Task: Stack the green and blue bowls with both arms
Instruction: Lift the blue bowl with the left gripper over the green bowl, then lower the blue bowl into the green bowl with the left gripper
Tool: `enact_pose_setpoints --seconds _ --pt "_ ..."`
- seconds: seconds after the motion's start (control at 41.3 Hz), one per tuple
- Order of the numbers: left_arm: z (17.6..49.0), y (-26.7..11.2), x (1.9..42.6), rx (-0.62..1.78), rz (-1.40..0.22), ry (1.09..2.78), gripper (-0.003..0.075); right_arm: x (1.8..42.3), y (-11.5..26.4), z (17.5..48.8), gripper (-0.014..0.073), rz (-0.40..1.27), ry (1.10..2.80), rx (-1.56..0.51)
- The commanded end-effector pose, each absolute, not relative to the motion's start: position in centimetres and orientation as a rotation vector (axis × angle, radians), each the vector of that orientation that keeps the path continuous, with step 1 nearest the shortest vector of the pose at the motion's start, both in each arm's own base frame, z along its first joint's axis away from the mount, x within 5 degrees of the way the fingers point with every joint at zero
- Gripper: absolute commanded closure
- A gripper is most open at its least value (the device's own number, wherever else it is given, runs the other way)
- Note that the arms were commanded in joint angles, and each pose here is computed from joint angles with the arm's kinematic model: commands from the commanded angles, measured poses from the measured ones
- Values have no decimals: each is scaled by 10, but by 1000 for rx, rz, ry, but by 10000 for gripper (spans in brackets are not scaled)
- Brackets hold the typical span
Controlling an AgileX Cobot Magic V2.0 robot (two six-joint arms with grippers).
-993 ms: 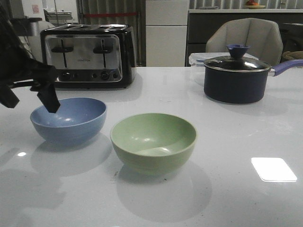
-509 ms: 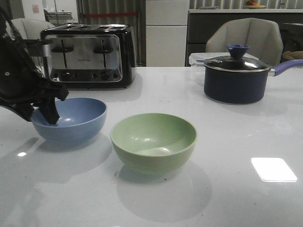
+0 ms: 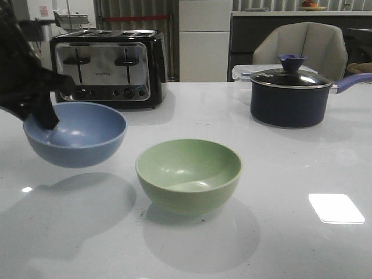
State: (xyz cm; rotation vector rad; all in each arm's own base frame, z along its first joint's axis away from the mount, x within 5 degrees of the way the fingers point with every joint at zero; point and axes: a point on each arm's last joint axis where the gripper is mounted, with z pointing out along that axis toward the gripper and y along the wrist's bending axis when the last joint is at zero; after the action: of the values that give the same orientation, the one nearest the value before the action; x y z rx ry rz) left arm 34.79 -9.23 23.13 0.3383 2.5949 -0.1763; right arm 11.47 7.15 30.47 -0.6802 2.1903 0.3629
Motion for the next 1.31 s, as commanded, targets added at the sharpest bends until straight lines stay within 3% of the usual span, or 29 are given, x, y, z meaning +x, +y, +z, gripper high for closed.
enact_pose_setpoints --seconds 0.0,0.194,0.46,0.726,1.138,1.283 --pt "284 -97 335 313 -239 2435 627 118 72 318 208 362 2097 -661" --pt "314 -113 315 361 -306 2356 627 118 72 318 208 362 2097 -661" --pt "327 -172 311 608 -378 2331 627 118 72 318 208 362 2097 -661" --pt "297 -220 316 694 -462 2370 627 118 72 318 208 362 2097 -661" --pt "247 -238 329 650 -532 2505 626 118 72 318 208 362 2097 -661" --pt "238 -239 330 659 -529 2535 561 118 72 318 208 362 2097 -661"
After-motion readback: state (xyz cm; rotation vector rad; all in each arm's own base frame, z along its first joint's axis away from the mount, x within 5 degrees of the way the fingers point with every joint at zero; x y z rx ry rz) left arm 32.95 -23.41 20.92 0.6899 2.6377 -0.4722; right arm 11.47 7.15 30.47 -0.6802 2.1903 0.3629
